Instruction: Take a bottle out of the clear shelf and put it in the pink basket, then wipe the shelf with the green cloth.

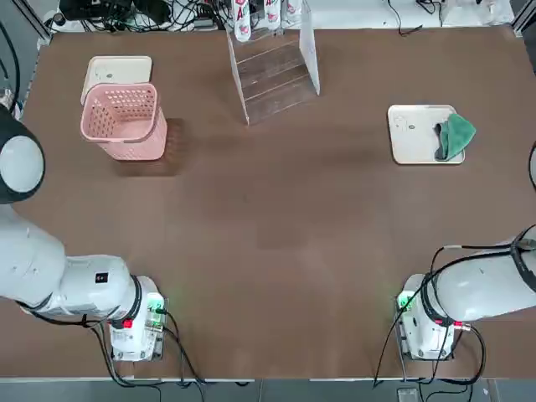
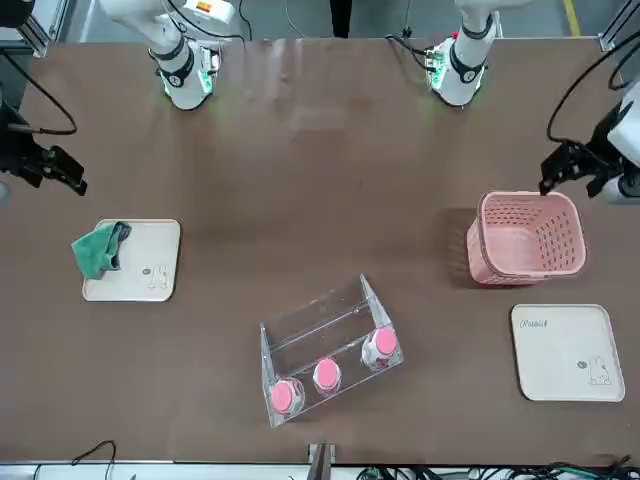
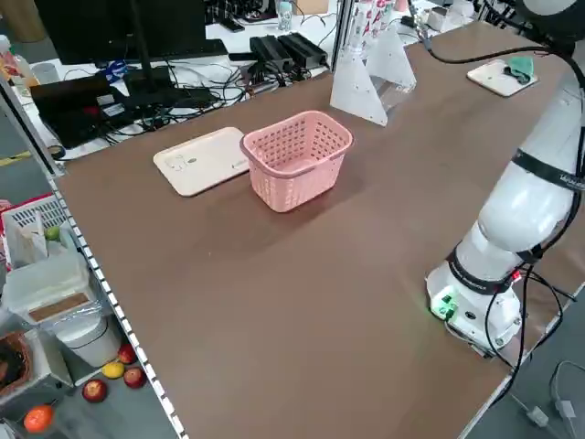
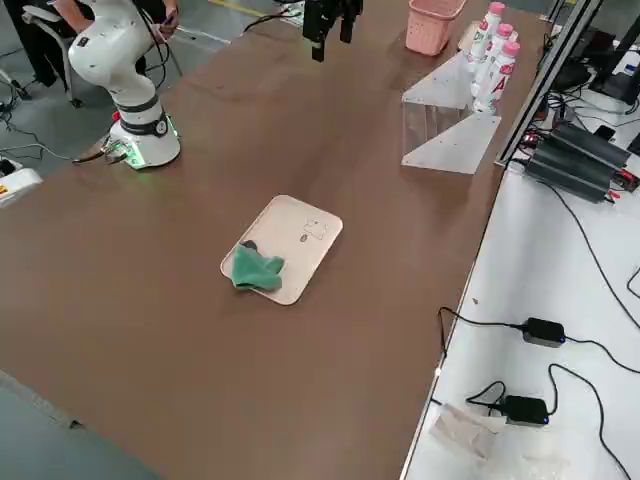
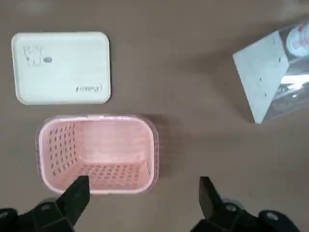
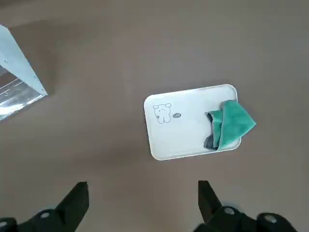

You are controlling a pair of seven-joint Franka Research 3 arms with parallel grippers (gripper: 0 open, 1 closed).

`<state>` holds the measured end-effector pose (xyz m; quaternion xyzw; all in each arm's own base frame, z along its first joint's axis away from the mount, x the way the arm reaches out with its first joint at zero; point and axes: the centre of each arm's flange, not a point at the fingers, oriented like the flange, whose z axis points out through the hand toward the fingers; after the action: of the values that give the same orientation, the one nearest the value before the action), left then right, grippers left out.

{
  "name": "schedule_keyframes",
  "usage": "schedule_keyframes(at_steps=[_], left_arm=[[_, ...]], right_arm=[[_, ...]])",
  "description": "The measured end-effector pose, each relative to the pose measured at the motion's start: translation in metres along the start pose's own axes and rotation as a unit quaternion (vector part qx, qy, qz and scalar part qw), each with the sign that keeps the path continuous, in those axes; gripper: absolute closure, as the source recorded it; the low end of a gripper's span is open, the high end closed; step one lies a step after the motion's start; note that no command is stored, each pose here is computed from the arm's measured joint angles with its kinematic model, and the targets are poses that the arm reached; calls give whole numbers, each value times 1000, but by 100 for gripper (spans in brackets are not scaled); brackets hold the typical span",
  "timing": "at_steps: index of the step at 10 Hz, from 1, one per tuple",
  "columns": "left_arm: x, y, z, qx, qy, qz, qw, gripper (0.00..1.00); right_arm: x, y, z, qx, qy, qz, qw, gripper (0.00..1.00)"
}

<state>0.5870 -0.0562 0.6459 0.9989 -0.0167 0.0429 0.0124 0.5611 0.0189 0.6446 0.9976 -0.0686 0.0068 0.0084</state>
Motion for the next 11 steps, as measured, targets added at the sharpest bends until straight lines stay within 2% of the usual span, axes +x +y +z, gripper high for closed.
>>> schedule_keyframes(at_steps=[3,6,8,11], left_arm=[[25,-6,-2,-8,68,-1,998,0],[41,22,-5,-39,130,16,991,0],[48,61,9,-50,139,49,988,0],[57,140,56,-74,134,110,982,0]], right_arm=[[4,27,10,26,-15,-36,999,0],[7,100,35,82,-30,-114,990,0],[8,172,66,127,-34,-152,980,0],[16,259,149,199,-45,-185,961,0]])
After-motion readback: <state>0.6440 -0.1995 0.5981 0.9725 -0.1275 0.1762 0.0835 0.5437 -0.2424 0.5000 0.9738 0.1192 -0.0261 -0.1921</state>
